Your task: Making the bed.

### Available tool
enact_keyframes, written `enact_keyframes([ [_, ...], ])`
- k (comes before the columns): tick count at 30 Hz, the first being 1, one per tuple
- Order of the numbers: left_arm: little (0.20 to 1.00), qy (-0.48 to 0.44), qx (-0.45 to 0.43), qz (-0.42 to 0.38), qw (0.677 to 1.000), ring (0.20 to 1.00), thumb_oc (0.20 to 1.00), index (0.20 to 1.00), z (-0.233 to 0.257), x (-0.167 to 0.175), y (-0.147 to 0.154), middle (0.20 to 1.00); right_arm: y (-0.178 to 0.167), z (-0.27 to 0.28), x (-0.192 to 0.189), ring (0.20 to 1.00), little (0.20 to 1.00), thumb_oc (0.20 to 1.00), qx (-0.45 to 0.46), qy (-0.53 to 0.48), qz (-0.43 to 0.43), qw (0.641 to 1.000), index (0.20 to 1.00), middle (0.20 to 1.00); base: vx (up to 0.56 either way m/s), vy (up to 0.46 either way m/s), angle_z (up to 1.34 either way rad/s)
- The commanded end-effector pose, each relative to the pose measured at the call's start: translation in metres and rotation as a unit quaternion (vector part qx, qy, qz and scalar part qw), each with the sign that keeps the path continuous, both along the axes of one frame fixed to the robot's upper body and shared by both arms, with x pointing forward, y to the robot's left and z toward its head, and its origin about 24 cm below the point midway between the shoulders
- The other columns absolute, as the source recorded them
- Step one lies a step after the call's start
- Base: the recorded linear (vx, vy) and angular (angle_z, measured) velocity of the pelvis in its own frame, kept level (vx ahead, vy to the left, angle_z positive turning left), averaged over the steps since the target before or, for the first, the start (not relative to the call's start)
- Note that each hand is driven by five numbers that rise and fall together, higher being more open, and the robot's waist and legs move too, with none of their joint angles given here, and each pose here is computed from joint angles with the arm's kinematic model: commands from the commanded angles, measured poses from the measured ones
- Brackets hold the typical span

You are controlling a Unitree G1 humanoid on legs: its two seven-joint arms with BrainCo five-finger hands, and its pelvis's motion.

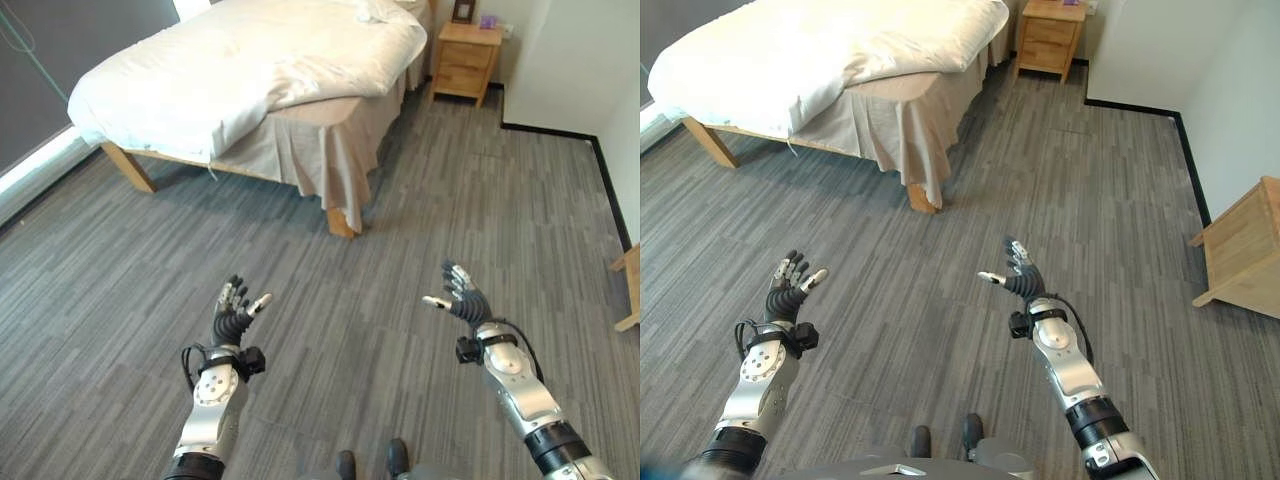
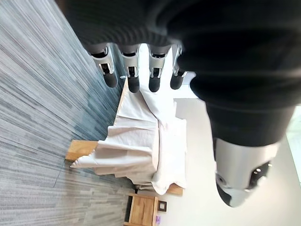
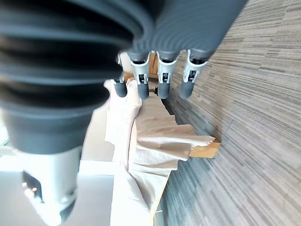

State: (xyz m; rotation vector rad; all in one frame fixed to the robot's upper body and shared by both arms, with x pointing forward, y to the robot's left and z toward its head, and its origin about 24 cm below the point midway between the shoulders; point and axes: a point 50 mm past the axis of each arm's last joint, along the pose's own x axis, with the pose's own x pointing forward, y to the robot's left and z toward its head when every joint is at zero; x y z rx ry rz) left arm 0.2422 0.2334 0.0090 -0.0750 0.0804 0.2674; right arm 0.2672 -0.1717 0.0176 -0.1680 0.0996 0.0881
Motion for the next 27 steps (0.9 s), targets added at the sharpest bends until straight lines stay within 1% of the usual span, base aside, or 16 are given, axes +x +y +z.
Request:
enact_keyframes([
  [1, 1.0, -0.045, 0.042, -0.009, 0.998, 1.0, 1.0, 1.0, 0.02, 0.004, 0.01, 1.0, 0.022, 0.019, 0.0, 1.0, 1.0, 1.0, 0.039, -0.062, 0.033, 0.997, 1.0, 1.0, 0.0, 0.0, 0.0],
  [7, 1.0, -0.027, 0.057, -0.023, 0.998, 1.0, 1.0, 1.0, 0.014, 0.003, 0.004, 1.0, 0.024, 0.017, -0.002, 1.0, 1.0, 1.0, 0.032, -0.058, 0.037, 0.997, 1.0, 1.0, -0.01, -0.002, 0.0],
  [14, 1.0, -0.052, 0.061, -0.02, 0.997, 1.0, 1.0, 1.0, 0.025, 0.007, 0.002, 1.0, 0.036, 0.02, 0.003, 1.0, 1.0, 1.0, 0.024, -0.066, 0.061, 0.996, 1.0, 1.0, -0.01, -0.064, -0.1],
  [16, 1.0, -0.061, 0.044, -0.019, 0.997, 1.0, 1.0, 1.0, 0.026, 0.005, 0.0, 1.0, 0.034, 0.025, 0.007, 1.0, 1.0, 1.0, 0.011, -0.074, 0.066, 0.995, 1.0, 1.0, 0.13, -0.107, -0.01],
  [27, 1.0, -0.049, 0.025, -0.022, 0.998, 1.0, 1.0, 1.0, 0.02, -0.001, -0.003, 1.0, 0.028, 0.024, 0.003, 1.0, 1.0, 1.0, -0.014, -0.068, 0.078, 0.994, 1.0, 1.0, 0.06, -0.041, -0.03],
])
